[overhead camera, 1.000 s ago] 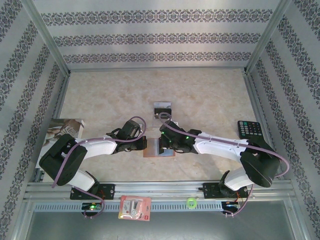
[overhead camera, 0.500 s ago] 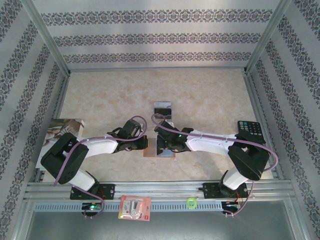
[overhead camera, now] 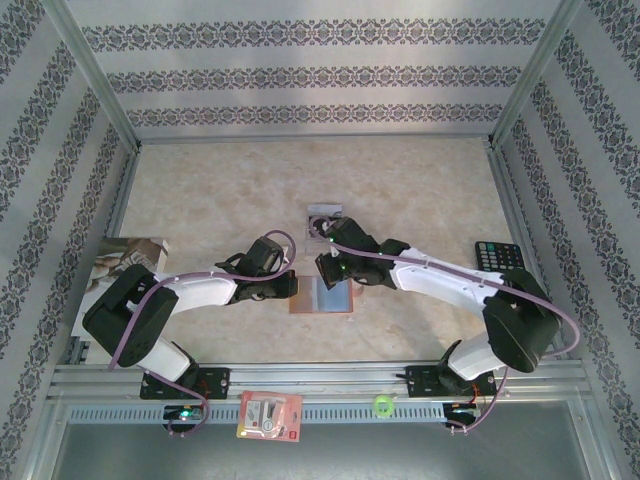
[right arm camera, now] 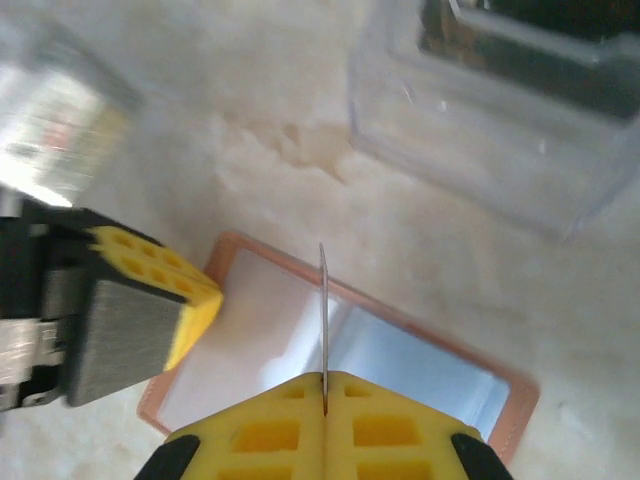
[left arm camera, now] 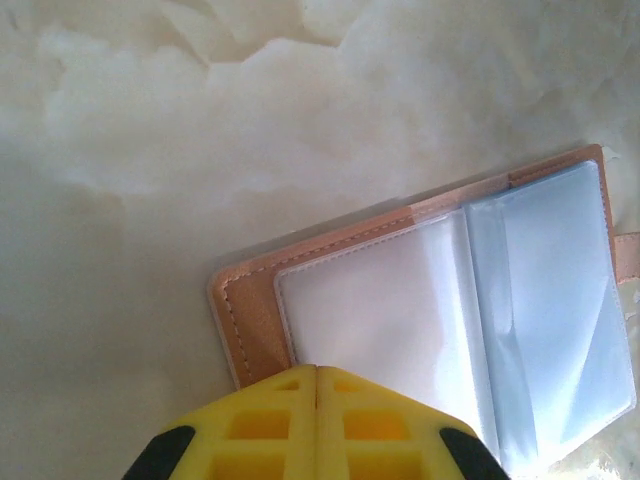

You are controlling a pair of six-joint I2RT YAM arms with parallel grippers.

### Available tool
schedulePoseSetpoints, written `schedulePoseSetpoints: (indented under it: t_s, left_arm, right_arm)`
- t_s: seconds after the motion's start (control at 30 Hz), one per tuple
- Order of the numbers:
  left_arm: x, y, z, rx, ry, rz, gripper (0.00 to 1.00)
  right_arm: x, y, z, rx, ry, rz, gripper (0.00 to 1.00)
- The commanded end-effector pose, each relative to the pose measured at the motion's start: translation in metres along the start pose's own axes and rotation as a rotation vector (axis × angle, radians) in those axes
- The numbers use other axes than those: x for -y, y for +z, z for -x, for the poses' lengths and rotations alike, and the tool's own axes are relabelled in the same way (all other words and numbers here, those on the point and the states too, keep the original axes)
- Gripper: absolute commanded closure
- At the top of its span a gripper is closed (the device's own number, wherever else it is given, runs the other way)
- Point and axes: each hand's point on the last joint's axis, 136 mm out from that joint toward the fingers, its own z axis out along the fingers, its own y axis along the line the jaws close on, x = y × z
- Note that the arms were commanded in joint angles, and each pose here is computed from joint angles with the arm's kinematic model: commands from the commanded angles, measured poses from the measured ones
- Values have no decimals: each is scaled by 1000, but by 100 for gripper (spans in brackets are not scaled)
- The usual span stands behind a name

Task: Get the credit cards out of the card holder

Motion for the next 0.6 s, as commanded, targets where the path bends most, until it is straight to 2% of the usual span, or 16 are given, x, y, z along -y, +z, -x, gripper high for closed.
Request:
schedulePoseSetpoints:
  t_s: [0.0,0.13,0.23,0.27,0.33,0.57]
  left_arm:
    - [7,-10,11,14,15,-17,82]
    - [21,-35,24,77,15,-55,49]
    - [28,-58,30,121,18,-68,31]
    - [28,-64,30,131,17,-66,19]
    - [28,-77,28,148,18,-64,2]
    - [13,-106,19,186,-14,-17,0]
  right_arm:
    - [-12,-22,17,39,-320,50,100]
    - [2,-33,38,67,-494,-25,100]
    - [11,-39,57,75,-620,-94,100]
    - [13,-40,62,66,-649,-102,100]
    - [17,-39,72,35,-703,-106,100]
    - [37,-12,93,-94,-868,-170,100]
